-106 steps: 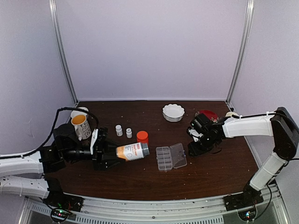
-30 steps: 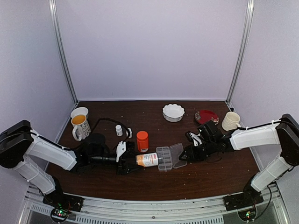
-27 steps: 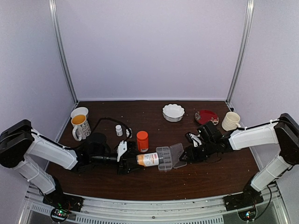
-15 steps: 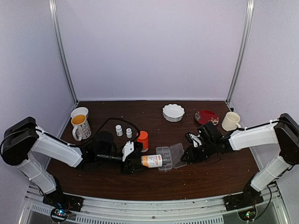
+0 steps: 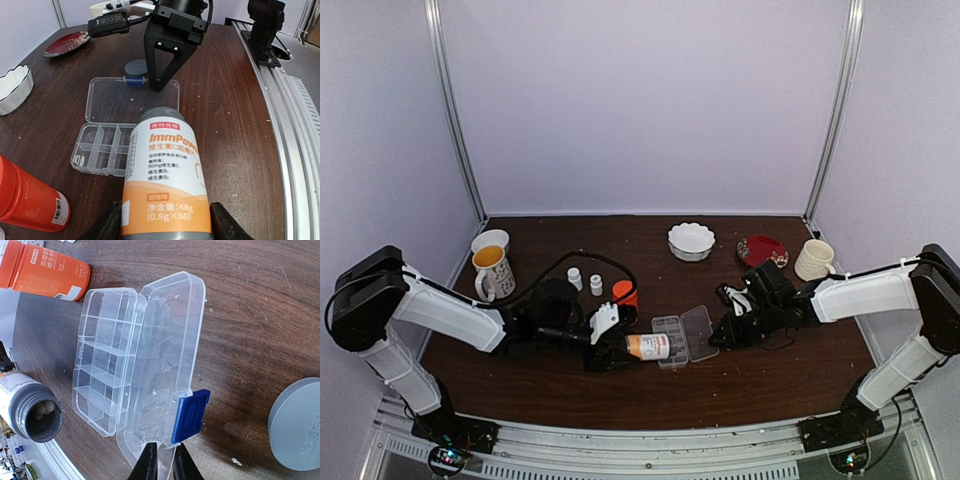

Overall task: Sort the pills into containers
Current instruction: Hold the pill container at the center of the board, then pour the pill into the compartment of the pill container.

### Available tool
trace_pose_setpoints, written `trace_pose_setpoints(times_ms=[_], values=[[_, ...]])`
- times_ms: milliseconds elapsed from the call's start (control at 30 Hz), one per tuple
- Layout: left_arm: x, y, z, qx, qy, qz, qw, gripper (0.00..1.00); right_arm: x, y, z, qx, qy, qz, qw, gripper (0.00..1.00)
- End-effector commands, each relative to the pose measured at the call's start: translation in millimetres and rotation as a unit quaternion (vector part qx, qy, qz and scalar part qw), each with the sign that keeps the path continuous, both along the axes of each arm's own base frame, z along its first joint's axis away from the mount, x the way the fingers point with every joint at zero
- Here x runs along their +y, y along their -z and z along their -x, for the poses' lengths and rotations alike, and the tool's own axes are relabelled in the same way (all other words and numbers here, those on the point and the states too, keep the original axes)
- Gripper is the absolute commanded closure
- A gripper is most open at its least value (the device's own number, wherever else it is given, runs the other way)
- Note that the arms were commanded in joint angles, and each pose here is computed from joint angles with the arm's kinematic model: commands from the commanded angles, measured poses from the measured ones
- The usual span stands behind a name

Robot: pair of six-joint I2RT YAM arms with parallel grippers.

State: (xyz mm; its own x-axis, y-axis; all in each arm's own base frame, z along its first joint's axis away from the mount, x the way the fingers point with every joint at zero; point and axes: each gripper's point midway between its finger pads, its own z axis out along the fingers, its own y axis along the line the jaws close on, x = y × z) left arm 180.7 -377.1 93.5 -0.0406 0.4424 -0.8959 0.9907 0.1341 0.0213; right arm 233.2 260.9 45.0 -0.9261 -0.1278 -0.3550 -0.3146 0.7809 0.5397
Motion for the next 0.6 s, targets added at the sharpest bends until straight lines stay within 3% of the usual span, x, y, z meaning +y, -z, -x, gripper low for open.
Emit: trace_pose_setpoints(times_ms=[0, 567], values=[[-10.8, -13.3, -9.8, -0.013, -0.008, 0.011, 1.000, 1.00, 2.2, -9.5, -4.3, -0.019, -0.003, 0.003, 1.000, 0.89], [-18.2, -7.7, -7.5, -0.011, -0.008, -0.049, 0.999, 1.00, 5.3, -11.4, -7.0, -0.019, -0.006, 0.007, 1.000, 0.88]])
